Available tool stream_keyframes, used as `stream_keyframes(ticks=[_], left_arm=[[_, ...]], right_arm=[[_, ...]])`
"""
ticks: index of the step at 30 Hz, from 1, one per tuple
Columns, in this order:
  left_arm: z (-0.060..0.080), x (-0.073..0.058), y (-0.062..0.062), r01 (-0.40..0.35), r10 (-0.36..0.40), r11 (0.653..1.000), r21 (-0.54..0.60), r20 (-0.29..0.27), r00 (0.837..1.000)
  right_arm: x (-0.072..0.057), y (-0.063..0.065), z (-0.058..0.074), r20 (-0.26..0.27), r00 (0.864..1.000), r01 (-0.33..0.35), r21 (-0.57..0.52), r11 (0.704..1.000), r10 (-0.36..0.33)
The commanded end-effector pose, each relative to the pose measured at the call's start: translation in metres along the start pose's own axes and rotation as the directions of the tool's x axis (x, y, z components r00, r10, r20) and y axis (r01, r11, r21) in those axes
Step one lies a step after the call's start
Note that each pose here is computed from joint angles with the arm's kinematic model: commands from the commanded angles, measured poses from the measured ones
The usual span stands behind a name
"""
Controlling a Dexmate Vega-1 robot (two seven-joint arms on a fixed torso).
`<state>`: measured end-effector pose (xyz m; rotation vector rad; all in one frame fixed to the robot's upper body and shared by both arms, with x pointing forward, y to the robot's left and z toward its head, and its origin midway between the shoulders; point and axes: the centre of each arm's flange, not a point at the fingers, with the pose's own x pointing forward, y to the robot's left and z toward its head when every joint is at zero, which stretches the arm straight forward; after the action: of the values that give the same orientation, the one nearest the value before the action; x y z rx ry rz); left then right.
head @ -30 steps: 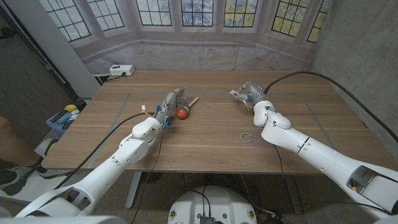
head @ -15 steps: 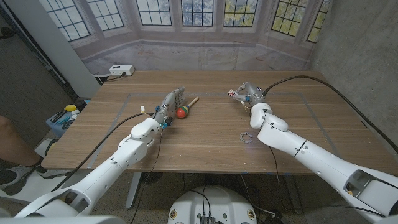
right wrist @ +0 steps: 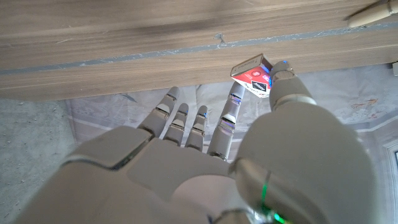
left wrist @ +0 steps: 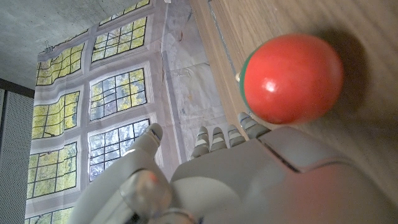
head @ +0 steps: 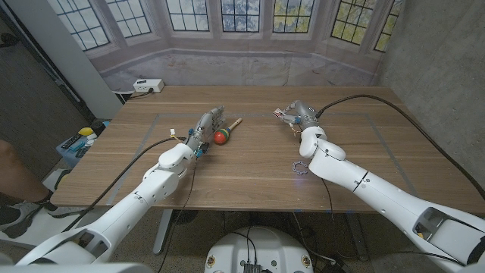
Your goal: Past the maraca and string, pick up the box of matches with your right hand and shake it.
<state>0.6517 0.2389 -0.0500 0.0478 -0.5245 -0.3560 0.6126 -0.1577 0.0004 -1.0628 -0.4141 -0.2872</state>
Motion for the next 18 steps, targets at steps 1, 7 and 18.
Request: stream_keyframes(ticks=[1, 7, 18], left_arm=[[0.001, 0.005, 0.003, 0.01, -0.01, 1.0, 0.005, -0.004, 1.0], [0.003, 0.004, 0.003, 0.008, -0.008, 1.0, 0.009, -0.002, 1.0], [0.004, -0.002, 0.002, 0.004, -0.004, 1.0, 0.014, -0.001, 1.0]], right_arm=[[-0.006, 0.011, 0.019, 0.062, 0.998, -0.026, -0.029, 0.999, 0.027], [-0.011, 0.018, 0.027, 0.1, 0.994, -0.044, -0.058, 0.997, 0.05], [-0.024, 0.027, 0.035, 0.15, 0.986, -0.057, -0.097, 0.994, 0.071]])
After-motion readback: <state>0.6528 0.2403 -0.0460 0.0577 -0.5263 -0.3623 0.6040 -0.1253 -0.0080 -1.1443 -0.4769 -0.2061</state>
